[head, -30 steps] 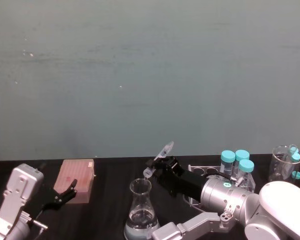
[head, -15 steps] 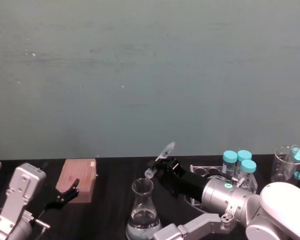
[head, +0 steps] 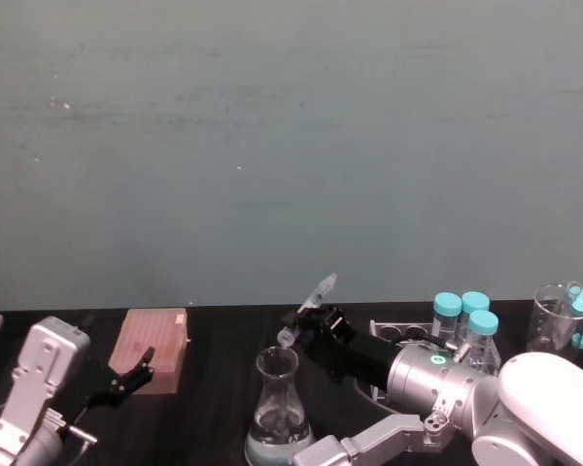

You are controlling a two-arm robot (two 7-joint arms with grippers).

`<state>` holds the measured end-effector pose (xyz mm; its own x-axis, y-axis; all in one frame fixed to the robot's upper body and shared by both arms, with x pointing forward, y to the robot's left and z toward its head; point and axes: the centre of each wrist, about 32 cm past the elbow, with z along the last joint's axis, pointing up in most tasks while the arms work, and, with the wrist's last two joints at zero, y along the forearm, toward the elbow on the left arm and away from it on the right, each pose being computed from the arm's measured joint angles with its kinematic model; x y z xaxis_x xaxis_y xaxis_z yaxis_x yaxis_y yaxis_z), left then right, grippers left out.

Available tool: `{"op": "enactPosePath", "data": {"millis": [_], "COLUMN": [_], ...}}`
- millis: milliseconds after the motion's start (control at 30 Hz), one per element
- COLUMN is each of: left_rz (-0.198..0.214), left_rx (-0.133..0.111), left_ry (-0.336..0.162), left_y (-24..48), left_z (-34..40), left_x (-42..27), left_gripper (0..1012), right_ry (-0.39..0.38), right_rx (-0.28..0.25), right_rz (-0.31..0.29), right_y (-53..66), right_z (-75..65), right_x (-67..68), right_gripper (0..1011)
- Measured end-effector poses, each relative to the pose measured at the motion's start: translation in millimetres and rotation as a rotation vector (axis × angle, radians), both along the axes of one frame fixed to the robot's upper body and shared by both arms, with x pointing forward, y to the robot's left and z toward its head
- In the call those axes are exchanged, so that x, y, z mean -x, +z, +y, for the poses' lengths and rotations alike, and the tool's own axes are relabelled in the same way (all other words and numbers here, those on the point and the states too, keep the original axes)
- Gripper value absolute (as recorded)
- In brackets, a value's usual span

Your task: Pour the liquid from the test tube into the beaker using one hand.

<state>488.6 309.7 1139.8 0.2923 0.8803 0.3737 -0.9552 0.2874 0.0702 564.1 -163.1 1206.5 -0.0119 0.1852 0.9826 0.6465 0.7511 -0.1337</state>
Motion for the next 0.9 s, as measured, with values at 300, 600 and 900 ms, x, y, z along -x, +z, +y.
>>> {"op": "enactPosePath", "data": {"millis": [300,600,900], "left_rz": [0.0,0.0,0.0], "left_rx": [0.0,0.0,0.0], "left_ry": [0.0,0.0,0.0], "left_y": [0.0,0.0,0.0], "left_z": [0.0,0.0,0.0], "left_x": [0.0,0.0,0.0], "left_gripper": [1000,1000,1000], "right_ry": [0.002,-0.001,-0.022], "right_rx": [0.009,0.007,-0.077], "right_rz": [-0.009,-0.01,0.067], "right_y": [-0.1,-0.2,1.6], "right_z": [1.2,1.2,-1.8], "right_x": [-0.1,0.1,0.4], "right_gripper": [204,204,204]}}
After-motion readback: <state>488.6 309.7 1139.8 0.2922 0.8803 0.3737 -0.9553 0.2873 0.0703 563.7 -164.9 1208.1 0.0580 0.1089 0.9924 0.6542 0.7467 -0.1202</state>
